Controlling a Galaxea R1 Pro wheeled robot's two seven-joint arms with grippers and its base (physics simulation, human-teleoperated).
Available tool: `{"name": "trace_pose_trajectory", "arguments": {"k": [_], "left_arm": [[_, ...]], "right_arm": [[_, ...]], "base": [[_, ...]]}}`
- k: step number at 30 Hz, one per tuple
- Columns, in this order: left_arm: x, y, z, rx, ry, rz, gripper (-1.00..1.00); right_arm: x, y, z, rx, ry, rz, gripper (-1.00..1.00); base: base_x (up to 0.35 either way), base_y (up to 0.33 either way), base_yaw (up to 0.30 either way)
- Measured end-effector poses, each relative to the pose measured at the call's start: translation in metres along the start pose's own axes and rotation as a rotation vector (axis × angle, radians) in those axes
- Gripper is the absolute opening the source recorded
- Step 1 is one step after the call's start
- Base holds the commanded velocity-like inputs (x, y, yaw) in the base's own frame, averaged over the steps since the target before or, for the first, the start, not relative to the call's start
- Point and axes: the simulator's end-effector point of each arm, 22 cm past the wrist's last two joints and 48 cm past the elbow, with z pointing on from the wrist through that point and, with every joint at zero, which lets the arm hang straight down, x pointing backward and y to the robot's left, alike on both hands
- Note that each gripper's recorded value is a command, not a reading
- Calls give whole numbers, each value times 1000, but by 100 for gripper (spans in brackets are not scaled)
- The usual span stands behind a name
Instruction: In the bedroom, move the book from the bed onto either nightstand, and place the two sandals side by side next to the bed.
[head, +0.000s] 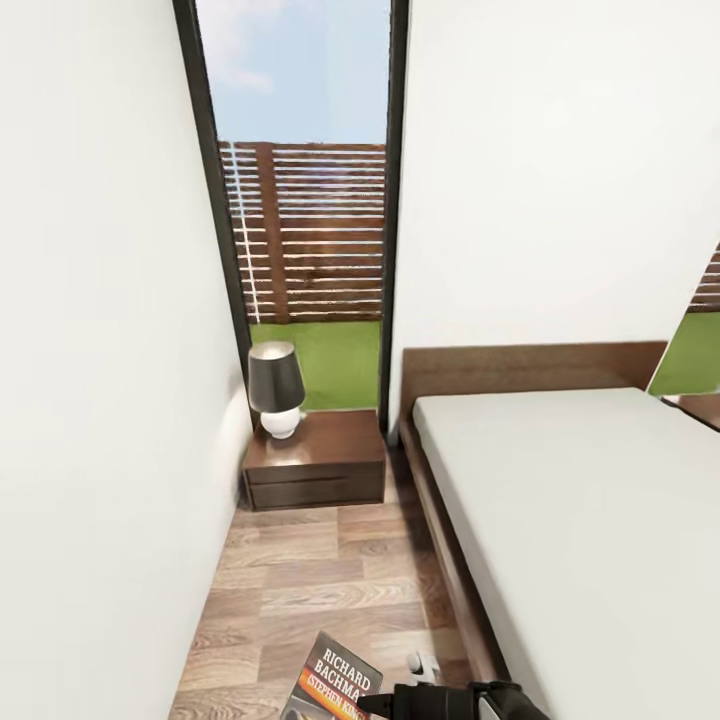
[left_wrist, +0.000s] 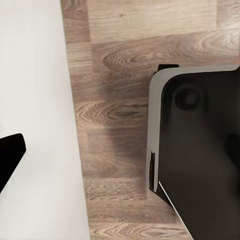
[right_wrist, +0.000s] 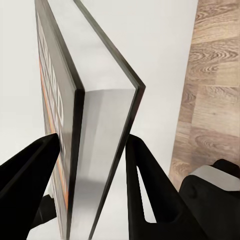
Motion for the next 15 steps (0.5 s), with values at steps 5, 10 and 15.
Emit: {"name": "trace_pose_trajectory", "arguments": {"k": [5, 10, 15], "left_arm": [[0, 0, 0, 0, 0, 0, 100], [0, 0, 0, 0, 0, 0, 100], [0, 0, 0, -1, 0, 0, 100]], "right_arm": [[0, 0, 0, 0, 0, -1, -100], [0, 0, 0, 0, 1, -1, -100], [2, 0, 1, 1, 8, -5, -100]], "base": [[310, 106, 0], [311, 118, 0], [311, 68, 0]]}}
